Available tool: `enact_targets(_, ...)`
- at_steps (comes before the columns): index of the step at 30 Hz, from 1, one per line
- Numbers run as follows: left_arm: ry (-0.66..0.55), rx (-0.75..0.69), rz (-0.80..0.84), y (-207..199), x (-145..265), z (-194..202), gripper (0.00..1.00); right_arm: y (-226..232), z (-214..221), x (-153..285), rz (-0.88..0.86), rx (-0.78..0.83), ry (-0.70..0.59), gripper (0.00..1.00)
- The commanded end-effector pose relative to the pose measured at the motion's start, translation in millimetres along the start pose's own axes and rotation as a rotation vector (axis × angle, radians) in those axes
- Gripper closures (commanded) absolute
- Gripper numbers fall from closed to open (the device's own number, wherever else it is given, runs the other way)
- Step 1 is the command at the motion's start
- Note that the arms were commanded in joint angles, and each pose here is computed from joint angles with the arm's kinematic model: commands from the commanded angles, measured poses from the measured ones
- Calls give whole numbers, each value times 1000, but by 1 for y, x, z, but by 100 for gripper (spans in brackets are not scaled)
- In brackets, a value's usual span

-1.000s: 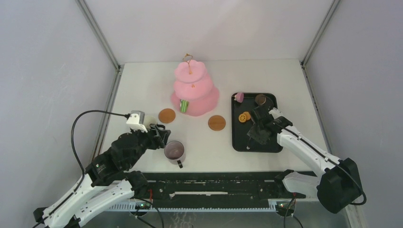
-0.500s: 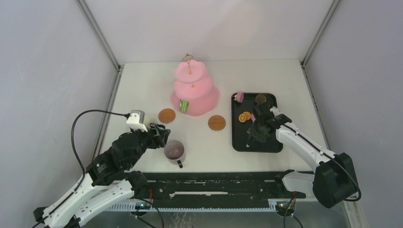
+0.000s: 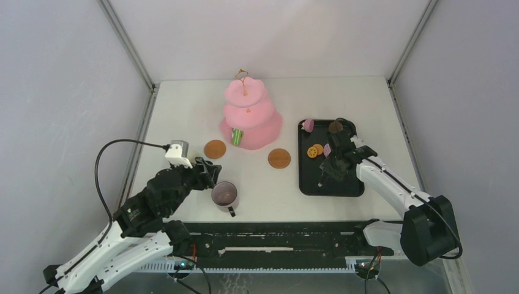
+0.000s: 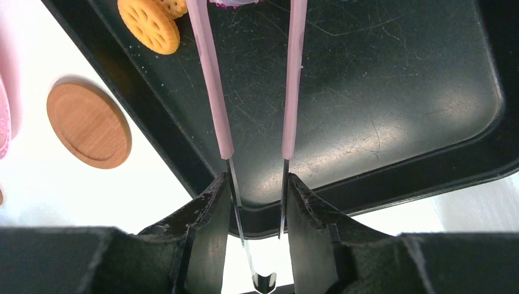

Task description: Serve the afternoon tea

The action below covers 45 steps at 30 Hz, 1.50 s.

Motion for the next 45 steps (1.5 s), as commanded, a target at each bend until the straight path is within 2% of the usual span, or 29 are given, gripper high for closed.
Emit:
enact_targets(1,-46,0,12,-4,0,-14,31,7,-7,-2,-37,-4,-16,56)
enact_targets(34,-10,-8,-2,-10,-14,-7,31,3,-17,-29,-42,-48,35,57)
enact_targets(38,-5,-12,-5,-10,-15,-6,30,3,-16,-31,-60,-58,44,60)
enact_targets(42,1,-12,-4,-10,-16,-5,30,4,-15,-31,-73,-66,56,71)
enact_targets(45,0,-12,-4,-10,-15,-6,31,4,-15,-31,-81,-71,60,76)
Point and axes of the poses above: each gripper's point midway between its finger pads, its own x axis back along the fingers, its own y axis along the line the jaws close on, z = x × y, the point moved 6 cm from there along x, back along the fingers, and after that the axes turned 7 degrees about -x, right-handed, at the moved point
